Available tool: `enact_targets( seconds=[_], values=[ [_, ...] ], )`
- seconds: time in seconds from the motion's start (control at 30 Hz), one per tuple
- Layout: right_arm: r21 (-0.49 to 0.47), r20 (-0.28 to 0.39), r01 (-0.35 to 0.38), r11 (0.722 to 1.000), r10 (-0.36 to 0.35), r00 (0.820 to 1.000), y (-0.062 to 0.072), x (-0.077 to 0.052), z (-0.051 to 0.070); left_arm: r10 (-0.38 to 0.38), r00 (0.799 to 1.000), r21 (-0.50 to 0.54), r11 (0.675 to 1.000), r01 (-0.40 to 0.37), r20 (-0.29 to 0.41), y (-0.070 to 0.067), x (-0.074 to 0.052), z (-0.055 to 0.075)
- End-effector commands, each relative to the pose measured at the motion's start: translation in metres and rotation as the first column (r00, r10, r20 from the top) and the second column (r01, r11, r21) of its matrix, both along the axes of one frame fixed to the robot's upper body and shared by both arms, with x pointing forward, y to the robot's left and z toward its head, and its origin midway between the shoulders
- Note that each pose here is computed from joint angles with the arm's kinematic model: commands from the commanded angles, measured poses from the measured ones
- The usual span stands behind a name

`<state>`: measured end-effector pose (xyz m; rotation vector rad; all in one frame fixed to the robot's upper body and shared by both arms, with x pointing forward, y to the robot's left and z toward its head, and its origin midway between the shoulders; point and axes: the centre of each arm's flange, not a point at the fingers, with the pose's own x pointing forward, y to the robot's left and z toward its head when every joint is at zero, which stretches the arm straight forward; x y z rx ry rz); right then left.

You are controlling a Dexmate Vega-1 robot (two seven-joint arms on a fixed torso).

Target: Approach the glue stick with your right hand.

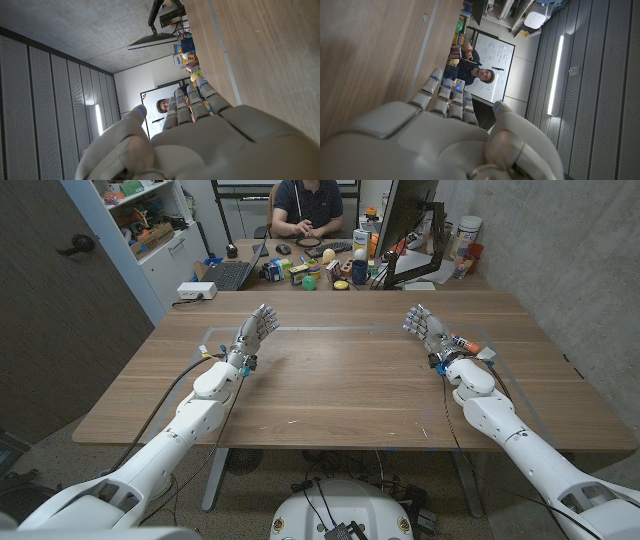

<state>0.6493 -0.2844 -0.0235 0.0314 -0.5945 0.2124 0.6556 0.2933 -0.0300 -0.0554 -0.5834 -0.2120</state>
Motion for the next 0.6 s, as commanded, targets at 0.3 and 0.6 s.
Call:
enact_targets(
  seconds=[0.3, 0.6],
  values=[
    [-0.092, 0.081, 0.064, 0.994, -0.056, 0.995, -0.003, -0.008, 0.010, -0.014, 1.000, -0.006, 1.000, 0.013, -0.013, 0.002, 0.004, -0.005],
    [-0.203, 0.127, 0.188, 0.961, -0.165, 0.978, -0.010, -0.016, 0.020, -0.022, 1.000, -0.007, 1.000, 0.022, -0.015, 0.002, 0.006, -0.006]
  ],
)
